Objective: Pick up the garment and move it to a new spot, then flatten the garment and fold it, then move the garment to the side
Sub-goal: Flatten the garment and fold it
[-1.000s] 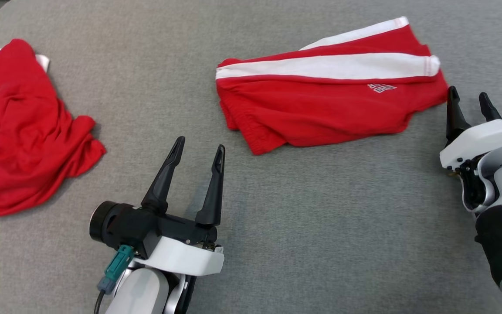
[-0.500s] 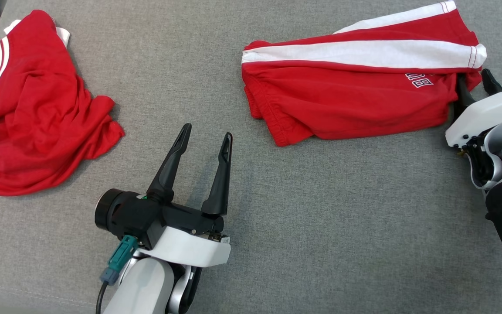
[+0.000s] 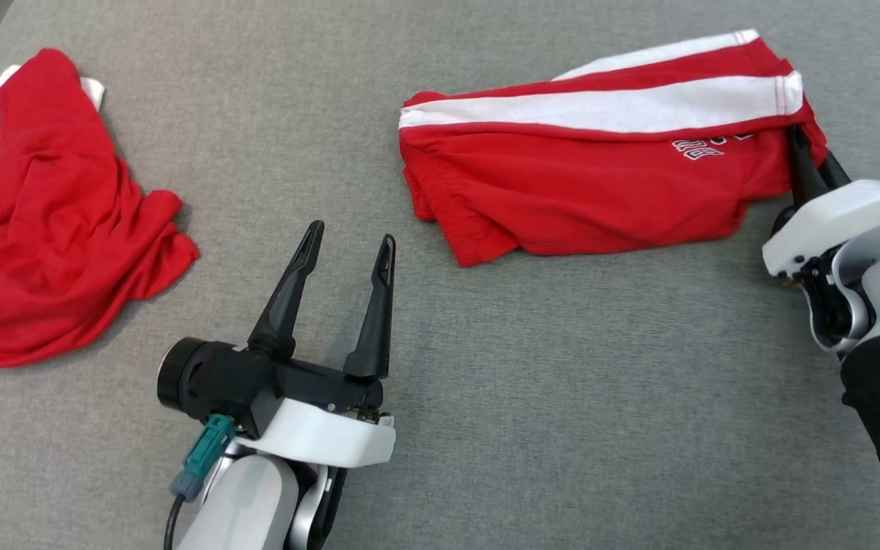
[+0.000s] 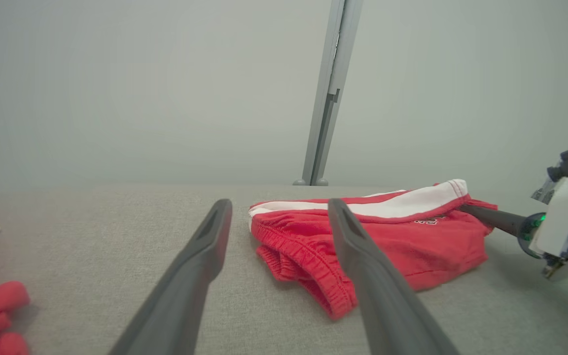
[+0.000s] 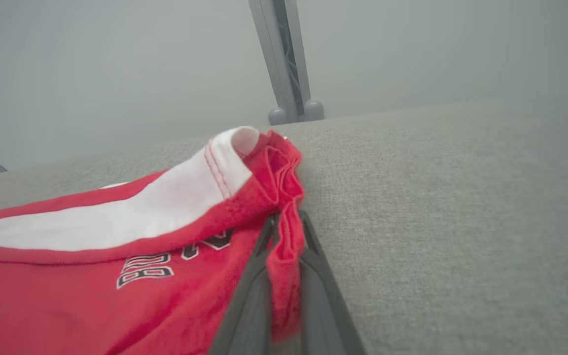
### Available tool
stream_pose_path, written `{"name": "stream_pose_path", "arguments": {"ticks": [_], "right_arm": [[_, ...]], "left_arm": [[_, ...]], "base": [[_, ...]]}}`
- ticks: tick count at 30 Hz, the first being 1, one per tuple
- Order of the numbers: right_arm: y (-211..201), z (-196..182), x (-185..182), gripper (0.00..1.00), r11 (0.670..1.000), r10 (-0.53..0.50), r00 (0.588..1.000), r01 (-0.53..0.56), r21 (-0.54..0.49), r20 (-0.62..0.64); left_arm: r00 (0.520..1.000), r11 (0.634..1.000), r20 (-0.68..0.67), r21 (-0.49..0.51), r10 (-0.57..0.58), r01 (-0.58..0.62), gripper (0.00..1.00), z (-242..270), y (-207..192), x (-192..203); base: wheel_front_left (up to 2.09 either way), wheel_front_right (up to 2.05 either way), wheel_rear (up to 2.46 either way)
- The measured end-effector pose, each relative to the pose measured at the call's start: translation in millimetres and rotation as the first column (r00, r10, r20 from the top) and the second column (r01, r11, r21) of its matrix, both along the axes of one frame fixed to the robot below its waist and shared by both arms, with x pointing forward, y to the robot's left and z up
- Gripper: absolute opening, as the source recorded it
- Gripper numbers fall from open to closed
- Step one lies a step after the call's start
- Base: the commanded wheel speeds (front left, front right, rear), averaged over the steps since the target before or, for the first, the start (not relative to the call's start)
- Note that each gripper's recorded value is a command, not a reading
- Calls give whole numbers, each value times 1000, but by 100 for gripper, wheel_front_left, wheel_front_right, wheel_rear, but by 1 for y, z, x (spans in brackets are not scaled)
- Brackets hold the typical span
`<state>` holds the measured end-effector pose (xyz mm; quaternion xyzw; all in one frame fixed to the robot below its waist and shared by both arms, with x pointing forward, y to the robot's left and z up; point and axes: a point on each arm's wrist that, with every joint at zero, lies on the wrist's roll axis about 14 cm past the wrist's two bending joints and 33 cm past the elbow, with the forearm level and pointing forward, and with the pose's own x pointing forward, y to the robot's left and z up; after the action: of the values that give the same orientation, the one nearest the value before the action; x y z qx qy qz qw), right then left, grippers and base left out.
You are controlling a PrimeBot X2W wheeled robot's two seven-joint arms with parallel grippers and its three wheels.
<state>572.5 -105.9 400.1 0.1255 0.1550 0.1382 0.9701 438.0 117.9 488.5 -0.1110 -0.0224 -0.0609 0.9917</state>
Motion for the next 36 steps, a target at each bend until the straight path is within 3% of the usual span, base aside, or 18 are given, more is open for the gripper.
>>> {"name": "stream_pose_path", "arguments": {"ticks": [18,26,27,28,29,36], "right_arm": [[-87,-12,-107,0,991,-123,989,119,-59,-77],[-119,-5,-131,0,979,-182,981,175,-103,-67],[-121,-3,-132,4,978,-187,980,180,-107,-65],[-125,-3,-134,46,976,-198,978,190,-110,-66],[-128,-4,-136,100,973,-205,976,196,-122,-68],[-144,30,-123,100,959,-222,974,228,-169,52]], "left_arm": [[993,995,64,-4,-104,104,100,23,-37,-12],[985,988,79,0,-152,153,100,29,-52,-20],[984,987,84,0,-159,160,100,31,-54,-21],[983,986,87,1,-164,165,100,32,-55,-22],[982,986,89,2,-167,168,100,33,-56,-23],[983,987,87,7,-160,160,100,34,-54,-30]], "base": [[0,0,0],[0,0,0],[0,0,0],[0,0,0],[0,0,0],[0,0,0]]}}
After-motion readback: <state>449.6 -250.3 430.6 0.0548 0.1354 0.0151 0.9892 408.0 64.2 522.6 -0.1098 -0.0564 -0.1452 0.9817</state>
